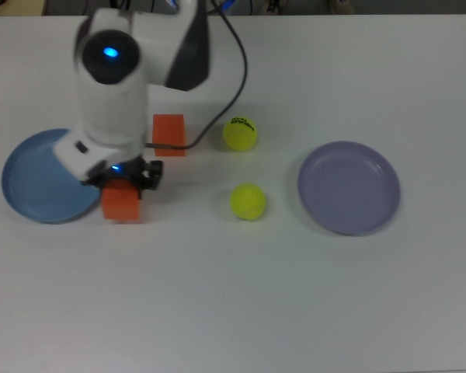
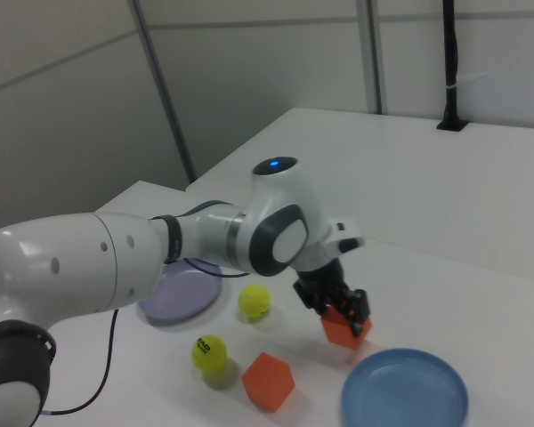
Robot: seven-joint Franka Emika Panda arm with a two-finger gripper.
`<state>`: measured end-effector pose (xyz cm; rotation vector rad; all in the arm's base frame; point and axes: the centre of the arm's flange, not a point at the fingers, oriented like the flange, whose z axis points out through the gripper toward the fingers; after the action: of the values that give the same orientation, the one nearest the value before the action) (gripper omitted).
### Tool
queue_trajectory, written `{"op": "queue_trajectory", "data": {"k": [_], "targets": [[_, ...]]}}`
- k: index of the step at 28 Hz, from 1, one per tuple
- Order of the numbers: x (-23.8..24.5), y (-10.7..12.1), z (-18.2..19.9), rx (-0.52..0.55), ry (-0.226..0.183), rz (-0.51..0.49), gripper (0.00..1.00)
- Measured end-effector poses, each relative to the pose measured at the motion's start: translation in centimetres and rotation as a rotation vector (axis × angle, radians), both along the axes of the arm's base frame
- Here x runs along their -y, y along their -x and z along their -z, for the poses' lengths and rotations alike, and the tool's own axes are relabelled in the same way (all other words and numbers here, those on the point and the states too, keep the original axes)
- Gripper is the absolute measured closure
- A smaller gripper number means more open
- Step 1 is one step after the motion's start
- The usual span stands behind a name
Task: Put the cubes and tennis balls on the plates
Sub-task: 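Carry the orange cube over the blue plate and lower it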
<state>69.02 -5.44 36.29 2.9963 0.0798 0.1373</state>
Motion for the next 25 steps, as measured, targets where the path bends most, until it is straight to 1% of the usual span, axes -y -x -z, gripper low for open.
{"op": "queue_trajectory", "data": {"k": [5, 11, 15, 21, 25], "targets": [[5.4, 0.8, -1.2, 0.005, -0.017, 0.025, 0.37], [9.6, 2.0, -0.4, -0.026, -0.023, 0.054, 0.37], [10.5, 2.2, 0.7, -0.043, -0.028, 0.065, 0.37], [10.3, 2.2, 1.9, -0.060, -0.033, 0.060, 0.36], [10.4, 2.2, 1.6, -0.057, -0.032, 0.062, 0.24]]}}
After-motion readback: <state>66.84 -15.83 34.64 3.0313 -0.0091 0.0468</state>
